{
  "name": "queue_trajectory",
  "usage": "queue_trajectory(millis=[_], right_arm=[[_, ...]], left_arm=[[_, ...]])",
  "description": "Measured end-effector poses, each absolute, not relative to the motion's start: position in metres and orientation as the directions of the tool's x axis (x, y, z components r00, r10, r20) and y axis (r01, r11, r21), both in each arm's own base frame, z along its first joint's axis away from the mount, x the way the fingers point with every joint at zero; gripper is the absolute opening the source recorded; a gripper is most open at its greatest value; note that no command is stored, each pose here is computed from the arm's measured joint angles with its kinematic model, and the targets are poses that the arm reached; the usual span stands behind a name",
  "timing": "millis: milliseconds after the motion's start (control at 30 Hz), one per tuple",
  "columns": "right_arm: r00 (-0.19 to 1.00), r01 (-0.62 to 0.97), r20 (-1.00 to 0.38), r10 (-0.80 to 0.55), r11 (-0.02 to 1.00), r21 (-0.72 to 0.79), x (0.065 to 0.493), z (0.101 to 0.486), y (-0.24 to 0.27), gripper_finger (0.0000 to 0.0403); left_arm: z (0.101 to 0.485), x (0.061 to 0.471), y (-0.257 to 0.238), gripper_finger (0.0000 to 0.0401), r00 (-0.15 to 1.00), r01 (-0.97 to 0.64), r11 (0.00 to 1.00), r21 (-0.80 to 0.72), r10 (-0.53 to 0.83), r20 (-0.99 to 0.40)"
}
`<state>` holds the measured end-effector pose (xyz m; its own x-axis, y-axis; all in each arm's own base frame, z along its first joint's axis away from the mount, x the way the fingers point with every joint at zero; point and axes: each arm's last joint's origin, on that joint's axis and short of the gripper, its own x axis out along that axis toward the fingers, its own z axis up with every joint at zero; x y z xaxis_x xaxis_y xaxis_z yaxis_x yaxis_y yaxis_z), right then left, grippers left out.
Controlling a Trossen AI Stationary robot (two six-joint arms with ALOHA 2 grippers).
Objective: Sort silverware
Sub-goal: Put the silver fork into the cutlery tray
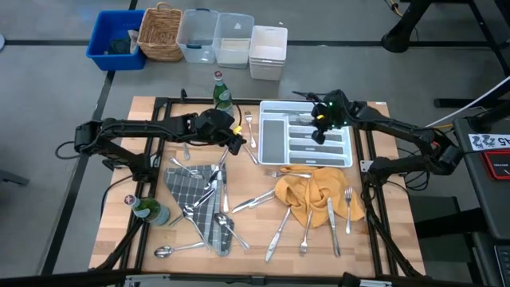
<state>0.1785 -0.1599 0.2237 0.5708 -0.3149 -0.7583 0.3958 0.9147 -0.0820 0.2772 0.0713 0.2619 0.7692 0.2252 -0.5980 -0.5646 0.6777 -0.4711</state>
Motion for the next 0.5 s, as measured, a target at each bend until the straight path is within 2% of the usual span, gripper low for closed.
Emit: queue_trajectory(millis=[300, 500], right_arm=[[0.509, 0.414, -0.781, -0.361, 0.899, -0.145, 0.155, 0.221, -0.179, 0.0004], [0.475, 0.382, -0.823, -0.311, 0.915, -0.125, 0.151, 0.209, -0.186, 0.0004]], left_arm=[[0.262, 0.277, 0.071, 0.0115, 0.770, -0.558, 0.693, -0.457, 0.225, -0.597], [0.262, 0.277, 0.071, 0.0115, 0.770, -0.557, 0.693, -0.458, 0.225, -0.597]])
